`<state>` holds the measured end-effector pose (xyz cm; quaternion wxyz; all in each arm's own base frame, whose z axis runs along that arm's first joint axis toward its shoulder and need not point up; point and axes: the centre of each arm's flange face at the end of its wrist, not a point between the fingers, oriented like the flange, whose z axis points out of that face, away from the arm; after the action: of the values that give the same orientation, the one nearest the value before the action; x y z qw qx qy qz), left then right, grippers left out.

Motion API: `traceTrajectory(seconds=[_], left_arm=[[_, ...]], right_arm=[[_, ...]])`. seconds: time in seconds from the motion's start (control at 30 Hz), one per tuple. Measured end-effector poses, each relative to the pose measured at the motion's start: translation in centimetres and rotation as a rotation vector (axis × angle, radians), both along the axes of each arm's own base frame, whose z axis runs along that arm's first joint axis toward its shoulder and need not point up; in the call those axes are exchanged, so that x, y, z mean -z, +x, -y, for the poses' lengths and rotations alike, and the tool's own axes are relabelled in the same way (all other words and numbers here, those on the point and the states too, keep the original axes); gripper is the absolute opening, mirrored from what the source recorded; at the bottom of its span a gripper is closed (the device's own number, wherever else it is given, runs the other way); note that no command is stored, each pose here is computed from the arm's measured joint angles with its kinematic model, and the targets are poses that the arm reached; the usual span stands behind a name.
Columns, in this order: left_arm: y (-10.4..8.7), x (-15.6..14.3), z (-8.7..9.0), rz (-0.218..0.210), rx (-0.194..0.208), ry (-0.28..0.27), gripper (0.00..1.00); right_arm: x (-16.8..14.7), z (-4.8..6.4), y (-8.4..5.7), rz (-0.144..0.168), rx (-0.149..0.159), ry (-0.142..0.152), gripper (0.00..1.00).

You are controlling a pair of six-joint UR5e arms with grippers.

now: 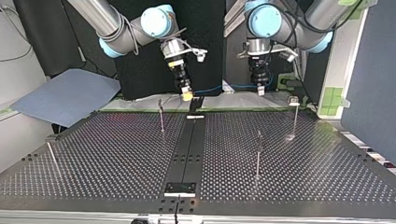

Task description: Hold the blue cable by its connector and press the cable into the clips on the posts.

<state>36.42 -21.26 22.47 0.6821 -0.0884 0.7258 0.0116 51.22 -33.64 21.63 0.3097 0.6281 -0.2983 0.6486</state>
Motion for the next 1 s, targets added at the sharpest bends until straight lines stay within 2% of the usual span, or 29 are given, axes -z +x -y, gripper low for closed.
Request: traceTrajectory(seconds=[0.23, 0.4, 0.5, 0.63, 0.77, 0.93, 1.0], left_arm=[[0.3, 1.2, -1.1, -0.069, 0.011, -0.033, 0.01], [0.3, -0.5, -1.5, -0.032, -0.018, -0.031, 0.01], [0.7, -1.2, -1.8, -0.026, -0.033, -0.041, 0.01], [1.5, -2.6, -1.9, -0.018, -0.022, -0.034, 0.01], [2.4, -4.6, -2.6, -0.006, -0.028, -0.034, 0.01], [3.0, -5.2, -2.0, -0.033, 0.011, -0.019, 0.01], [2.9, -5.7, -2.2, -0.037, 0.014, -0.004, 0.01]], right_arm=[[-1.0, 0.2, 0.9, 0.009, -0.020, -0.010, 0.00], [-1.7, 0.3, 1.8, 0.017, -0.033, -0.018, 0.00], [-1.7, 0.4, 2.6, 0.011, -0.044, -0.014, 0.00], [-2.1, 0.6, 3.6, 0.011, -0.055, -0.015, 0.00], [-2.8, 0.8, 4.3, 0.020, -0.061, -0.021, 0.00], [-4.0, 0.9, 5.1, 0.023, -0.068, -0.026, 0.00], [-4.3, 0.9, 5.3, 0.025, -0.070, -0.028, 0.00]])
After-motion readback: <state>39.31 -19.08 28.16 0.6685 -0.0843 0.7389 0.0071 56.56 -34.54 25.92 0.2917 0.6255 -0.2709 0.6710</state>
